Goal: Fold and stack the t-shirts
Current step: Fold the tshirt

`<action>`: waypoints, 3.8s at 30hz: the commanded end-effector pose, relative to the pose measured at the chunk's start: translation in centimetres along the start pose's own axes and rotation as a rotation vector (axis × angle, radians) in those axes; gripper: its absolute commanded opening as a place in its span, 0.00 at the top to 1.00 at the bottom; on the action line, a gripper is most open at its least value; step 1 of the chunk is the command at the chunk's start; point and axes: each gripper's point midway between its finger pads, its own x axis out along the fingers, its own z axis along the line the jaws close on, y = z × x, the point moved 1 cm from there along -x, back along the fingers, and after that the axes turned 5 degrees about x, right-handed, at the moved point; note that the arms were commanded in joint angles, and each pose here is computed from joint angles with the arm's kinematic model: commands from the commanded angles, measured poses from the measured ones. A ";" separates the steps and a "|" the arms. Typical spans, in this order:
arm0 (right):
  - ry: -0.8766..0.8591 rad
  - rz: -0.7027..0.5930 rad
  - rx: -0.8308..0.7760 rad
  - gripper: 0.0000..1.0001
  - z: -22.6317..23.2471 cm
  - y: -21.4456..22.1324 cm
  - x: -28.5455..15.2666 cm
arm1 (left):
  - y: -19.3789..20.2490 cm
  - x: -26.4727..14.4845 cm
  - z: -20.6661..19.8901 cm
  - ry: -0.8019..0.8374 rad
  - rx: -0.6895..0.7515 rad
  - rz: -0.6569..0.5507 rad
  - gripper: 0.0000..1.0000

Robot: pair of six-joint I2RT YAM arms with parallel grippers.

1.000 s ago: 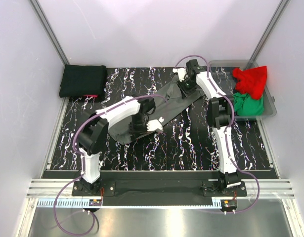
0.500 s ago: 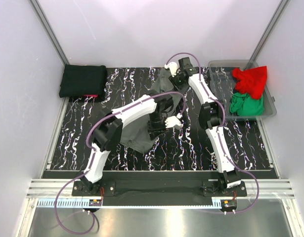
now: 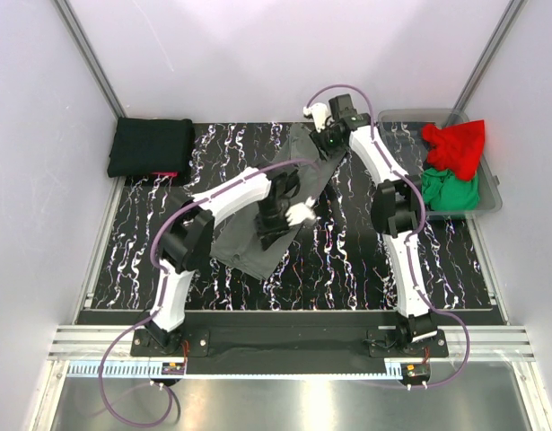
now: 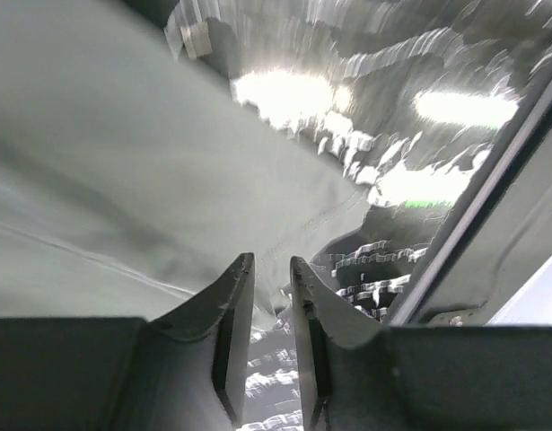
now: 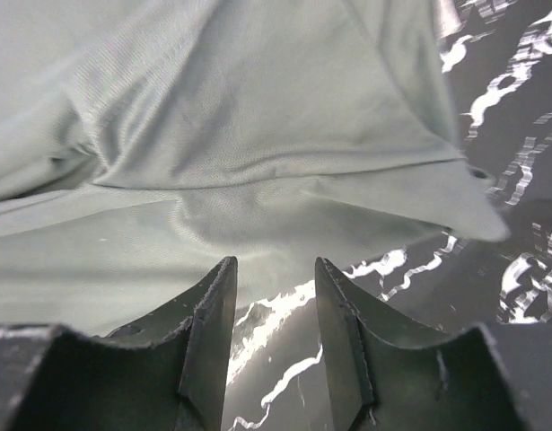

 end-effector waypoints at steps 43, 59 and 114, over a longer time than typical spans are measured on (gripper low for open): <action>-0.087 -0.066 0.119 0.48 2.9 -1.3 5.9 | -9.3 8.7 -3.8 0.138 0.113 -0.143 0.66; -0.037 -0.207 0.294 0.30 0.9 -6.8 -8.0 | -12.2 -6.0 -3.8 -0.109 -0.014 -0.423 0.57; -0.442 0.845 0.850 0.47 26.7 24.2 -13.5 | 6.4 7.1 -3.6 0.229 -1.324 -0.411 0.47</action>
